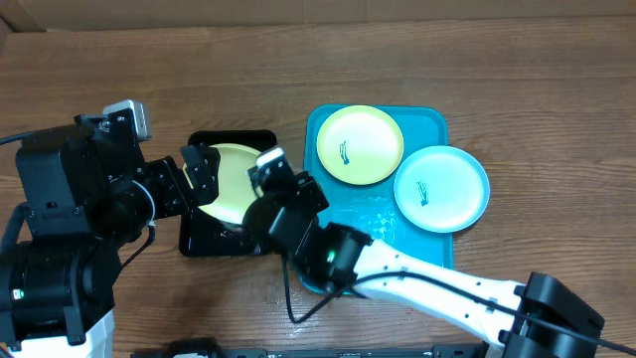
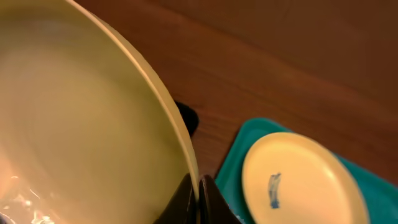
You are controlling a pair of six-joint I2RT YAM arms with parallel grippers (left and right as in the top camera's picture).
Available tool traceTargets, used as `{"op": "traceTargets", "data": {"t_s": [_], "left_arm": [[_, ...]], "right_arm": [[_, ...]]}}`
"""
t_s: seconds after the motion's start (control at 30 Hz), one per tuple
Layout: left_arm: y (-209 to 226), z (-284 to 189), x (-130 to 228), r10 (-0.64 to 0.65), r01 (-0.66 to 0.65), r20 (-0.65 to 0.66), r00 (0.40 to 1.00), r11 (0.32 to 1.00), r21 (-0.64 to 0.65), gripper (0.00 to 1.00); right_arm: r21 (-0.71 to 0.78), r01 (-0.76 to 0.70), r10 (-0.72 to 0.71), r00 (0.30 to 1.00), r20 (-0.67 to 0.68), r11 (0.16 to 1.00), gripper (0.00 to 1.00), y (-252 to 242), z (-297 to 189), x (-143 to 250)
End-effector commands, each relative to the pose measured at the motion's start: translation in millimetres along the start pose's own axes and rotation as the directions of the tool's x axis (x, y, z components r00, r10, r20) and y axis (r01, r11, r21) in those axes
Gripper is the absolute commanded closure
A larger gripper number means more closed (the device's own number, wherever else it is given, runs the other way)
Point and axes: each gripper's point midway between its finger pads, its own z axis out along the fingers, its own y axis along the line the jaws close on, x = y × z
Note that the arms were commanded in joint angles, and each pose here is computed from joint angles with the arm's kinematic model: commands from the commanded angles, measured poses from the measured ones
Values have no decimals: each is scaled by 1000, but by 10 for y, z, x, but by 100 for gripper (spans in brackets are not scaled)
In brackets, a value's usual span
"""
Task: Clean dirty plates on tray and stack at the side
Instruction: 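Lift the yellow plate with the right gripper and carry it right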
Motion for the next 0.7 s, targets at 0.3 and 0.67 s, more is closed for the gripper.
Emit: {"op": "traceTargets", "data": {"t_s": [0.3,0.67], "left_arm": [[-24,-51,-40,18,-19,20,1000,1000,7,0],[-22,-51,-50,19,-19,24,1000,1000,5,0]], "right_arm": [[349,77,-141,976,163,934,96,-217,-529,-348],[336,173,-238,958,160,926,96,-70,-625,-388]]}}
